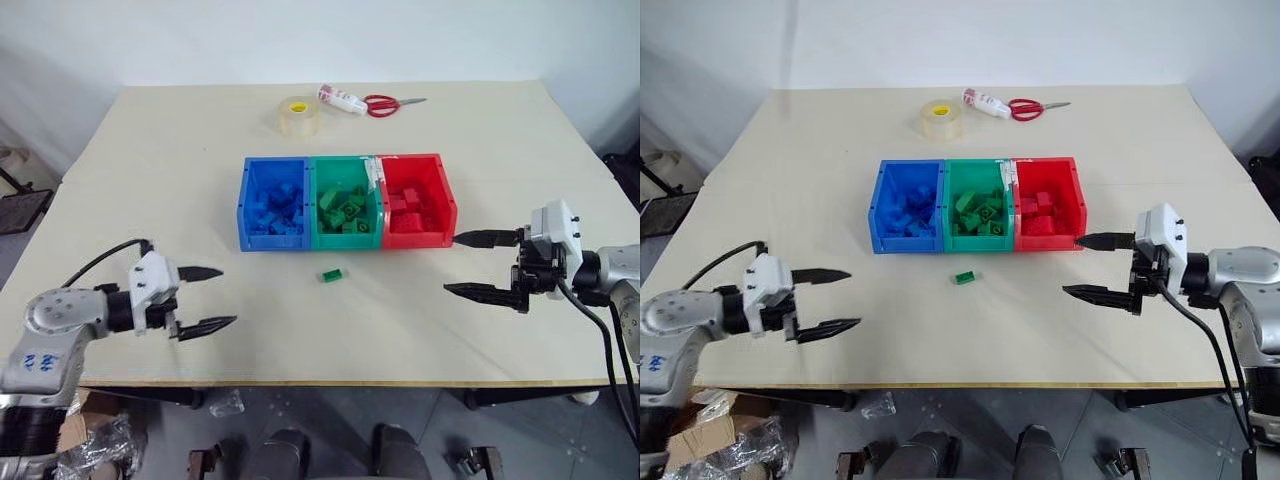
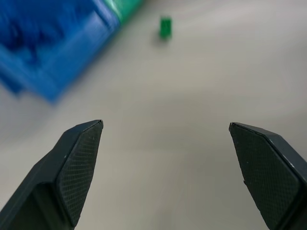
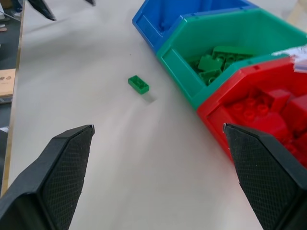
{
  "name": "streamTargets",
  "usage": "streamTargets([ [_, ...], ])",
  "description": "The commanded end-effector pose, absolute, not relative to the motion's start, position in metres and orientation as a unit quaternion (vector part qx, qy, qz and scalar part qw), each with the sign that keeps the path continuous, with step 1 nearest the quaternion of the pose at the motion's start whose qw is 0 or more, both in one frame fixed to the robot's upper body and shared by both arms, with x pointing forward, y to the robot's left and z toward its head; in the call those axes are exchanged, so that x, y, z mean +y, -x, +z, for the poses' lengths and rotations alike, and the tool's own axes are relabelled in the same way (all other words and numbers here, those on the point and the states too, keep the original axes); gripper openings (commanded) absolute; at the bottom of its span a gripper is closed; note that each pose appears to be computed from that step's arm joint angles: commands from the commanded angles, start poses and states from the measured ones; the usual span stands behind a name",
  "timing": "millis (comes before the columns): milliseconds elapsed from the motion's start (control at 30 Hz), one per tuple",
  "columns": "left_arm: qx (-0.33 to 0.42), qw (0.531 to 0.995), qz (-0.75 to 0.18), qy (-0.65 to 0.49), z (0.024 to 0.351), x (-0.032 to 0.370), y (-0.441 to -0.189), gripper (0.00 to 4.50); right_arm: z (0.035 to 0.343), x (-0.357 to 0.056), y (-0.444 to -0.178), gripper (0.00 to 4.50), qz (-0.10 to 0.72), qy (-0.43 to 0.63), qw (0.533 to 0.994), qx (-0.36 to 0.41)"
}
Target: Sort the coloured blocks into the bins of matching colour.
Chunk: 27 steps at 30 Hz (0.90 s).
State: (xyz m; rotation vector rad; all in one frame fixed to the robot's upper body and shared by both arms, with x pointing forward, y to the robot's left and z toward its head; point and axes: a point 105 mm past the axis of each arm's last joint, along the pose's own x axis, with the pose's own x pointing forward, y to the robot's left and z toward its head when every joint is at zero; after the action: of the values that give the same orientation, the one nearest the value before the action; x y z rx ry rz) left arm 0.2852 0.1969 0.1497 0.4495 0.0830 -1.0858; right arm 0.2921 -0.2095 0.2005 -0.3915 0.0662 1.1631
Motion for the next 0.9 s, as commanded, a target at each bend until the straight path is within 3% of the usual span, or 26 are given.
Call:
streamTargets([
  [33, 0.013, 0.813, -0.538, -0.221, 0.151, 0.156, -0.294, 4.48, 0.209, -0.208, -0.292, 4.5, 0.546, 0.196, 0.815, 0.014],
  [233, 0.018, 0.794, -0.571, -0.208, 0.131, 0.102, -0.318, 4.48, 0.21, -0.209, -0.29, 4.5, 0.538, 0.2, 0.819, 0.012],
  [500, 0.04, 0.785, -0.579, -0.216, 0.113, 0.068, -0.339, 4.48, 0.209, -0.214, -0.278, 4.5, 0.513, 0.199, 0.835, 0.012],
  [600, 0.049, 0.79, -0.572, -0.216, 0.109, 0.062, -0.347, 3.89, 0.208, -0.216, -0.273, 4.5, 0.504, 0.198, 0.841, 0.012],
  [900, 0.05, 0.787, -0.575, -0.219, 0.109, 0.054, -0.356, 0.99, 0.207, -0.219, -0.265, 4.5, 0.485, 0.195, 0.852, 0.013],
])
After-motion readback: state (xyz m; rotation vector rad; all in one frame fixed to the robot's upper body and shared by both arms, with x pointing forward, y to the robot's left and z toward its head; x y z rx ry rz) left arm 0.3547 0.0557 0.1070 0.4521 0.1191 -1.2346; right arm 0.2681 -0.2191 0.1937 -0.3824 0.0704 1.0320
